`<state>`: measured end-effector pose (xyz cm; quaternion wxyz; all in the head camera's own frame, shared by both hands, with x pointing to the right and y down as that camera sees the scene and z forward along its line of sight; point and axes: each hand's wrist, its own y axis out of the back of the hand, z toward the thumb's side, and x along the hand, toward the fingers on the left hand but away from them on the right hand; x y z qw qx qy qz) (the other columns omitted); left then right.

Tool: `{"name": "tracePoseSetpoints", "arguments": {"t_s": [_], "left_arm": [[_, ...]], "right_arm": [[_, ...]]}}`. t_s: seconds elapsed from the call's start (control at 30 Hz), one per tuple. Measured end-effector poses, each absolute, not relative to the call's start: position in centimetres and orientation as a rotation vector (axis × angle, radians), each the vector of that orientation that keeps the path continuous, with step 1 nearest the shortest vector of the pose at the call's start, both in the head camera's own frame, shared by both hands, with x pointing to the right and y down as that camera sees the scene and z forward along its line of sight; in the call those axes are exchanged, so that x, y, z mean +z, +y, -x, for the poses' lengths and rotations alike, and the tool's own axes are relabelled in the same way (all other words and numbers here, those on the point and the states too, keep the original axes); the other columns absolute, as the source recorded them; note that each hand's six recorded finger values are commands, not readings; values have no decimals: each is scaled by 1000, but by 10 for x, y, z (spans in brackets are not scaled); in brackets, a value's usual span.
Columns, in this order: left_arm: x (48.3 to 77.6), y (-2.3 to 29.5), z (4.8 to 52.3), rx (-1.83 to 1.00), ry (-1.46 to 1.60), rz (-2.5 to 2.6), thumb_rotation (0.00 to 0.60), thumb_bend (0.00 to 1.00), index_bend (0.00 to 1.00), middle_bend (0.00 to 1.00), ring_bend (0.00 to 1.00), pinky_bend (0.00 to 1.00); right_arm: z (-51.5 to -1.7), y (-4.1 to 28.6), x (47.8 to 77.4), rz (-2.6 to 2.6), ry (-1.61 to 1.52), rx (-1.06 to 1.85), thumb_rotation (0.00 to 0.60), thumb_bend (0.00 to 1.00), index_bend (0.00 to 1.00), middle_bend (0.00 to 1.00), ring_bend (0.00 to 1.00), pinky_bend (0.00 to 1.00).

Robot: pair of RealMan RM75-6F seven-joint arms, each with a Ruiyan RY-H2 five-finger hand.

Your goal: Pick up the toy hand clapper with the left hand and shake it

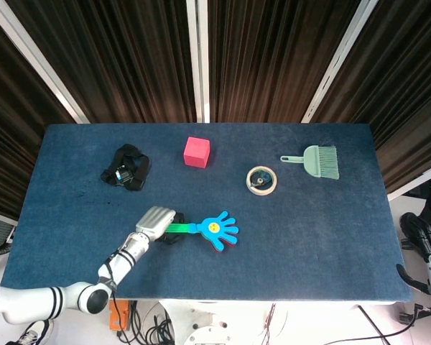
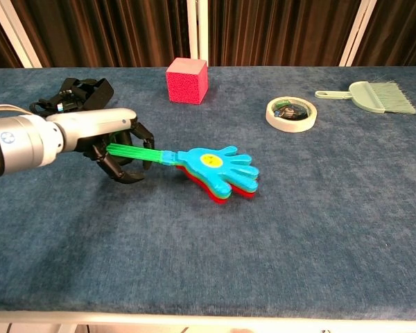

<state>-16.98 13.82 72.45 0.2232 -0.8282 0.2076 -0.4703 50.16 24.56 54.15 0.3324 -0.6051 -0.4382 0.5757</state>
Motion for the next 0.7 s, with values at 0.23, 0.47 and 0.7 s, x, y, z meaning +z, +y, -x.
{"name": "tracePoseSetpoints", "arguments": {"t_s": [0.23,0.47,0.7], "left_arm": [[724,145,147,-1270,557,2296,600,313,791,988,983,949],[728,143,147,-1288,597,2257,600,317,1000,1000,1000,1000],[714,131,145,-1139,729,2215,600,459,1000,1000,1000,1000]], "right_arm": [[-502,245,541,1580,-1150,1501,600,218,0,0,0,0],[-508,247,539,1573,-1160,1511,600,218,0,0,0,0],[-506,247,540,1576,-1157,1509,600,219,0,0,0,0]]}}
